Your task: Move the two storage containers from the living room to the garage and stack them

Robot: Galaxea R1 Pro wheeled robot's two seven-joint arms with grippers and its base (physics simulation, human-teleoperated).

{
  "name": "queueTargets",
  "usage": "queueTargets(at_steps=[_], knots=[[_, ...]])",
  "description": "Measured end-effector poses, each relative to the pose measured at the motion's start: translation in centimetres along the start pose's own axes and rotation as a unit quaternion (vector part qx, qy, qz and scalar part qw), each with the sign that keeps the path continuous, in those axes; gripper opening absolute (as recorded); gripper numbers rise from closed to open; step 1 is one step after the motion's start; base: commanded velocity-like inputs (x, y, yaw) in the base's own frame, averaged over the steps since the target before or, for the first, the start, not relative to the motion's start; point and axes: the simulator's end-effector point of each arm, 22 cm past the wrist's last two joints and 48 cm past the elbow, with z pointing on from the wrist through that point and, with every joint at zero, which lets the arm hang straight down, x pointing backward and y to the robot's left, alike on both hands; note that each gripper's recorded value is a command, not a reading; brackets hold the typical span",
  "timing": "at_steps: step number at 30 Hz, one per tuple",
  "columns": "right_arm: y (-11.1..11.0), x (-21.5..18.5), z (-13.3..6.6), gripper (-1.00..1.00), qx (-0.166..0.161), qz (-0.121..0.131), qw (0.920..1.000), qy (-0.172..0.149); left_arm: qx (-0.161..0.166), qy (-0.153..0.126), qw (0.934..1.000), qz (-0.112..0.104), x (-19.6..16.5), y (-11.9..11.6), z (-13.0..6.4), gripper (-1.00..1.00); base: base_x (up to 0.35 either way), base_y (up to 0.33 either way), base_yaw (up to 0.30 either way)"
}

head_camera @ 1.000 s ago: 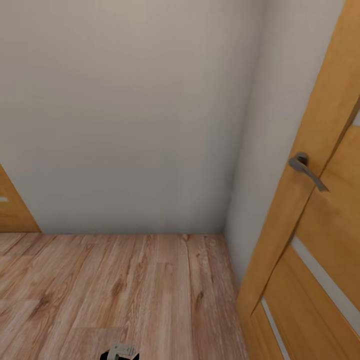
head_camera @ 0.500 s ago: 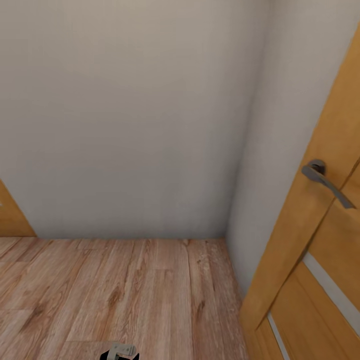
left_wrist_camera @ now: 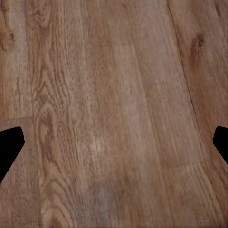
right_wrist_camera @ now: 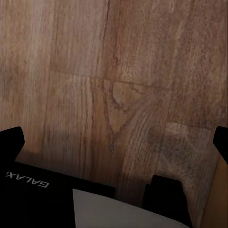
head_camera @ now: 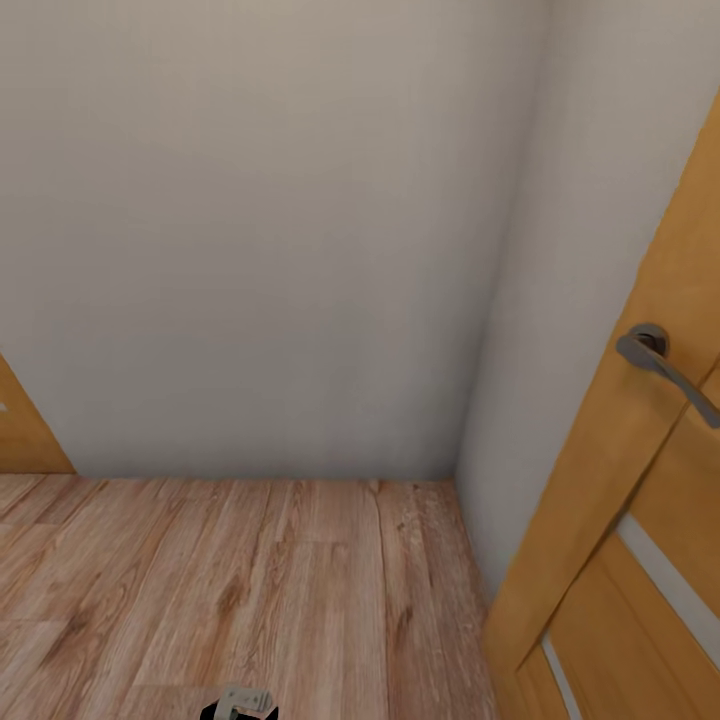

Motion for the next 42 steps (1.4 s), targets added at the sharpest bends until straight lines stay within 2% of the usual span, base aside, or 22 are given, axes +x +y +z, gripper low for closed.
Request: queueTargets(at_steps=[10, 31, 42], knots=[[0.04, 0.0, 0.01, 1.0, 0.0, 0.0, 1.0, 0.0, 0.0, 0.0, 1.0, 0.0, 0.01, 0.03, 0.0, 1.0, 0.203, 0.0, 0.001], [-0.01, 0.01, 0.01, 1.0, 0.0, 0.0, 1.0, 0.0, 0.0, 0.0, 1.0, 0.0, 0.01, 0.03, 0.01, 1.0, 0.018, 0.0, 0.058], [0.01, 0.0, -0.01, 1.0, 0.0, 0.0, 1.0, 0.0, 0.0, 0.0, 1.0, 0.0, -0.01, -0.02, -0.01, 1.0, 0.228, 0.061, 0.005]])
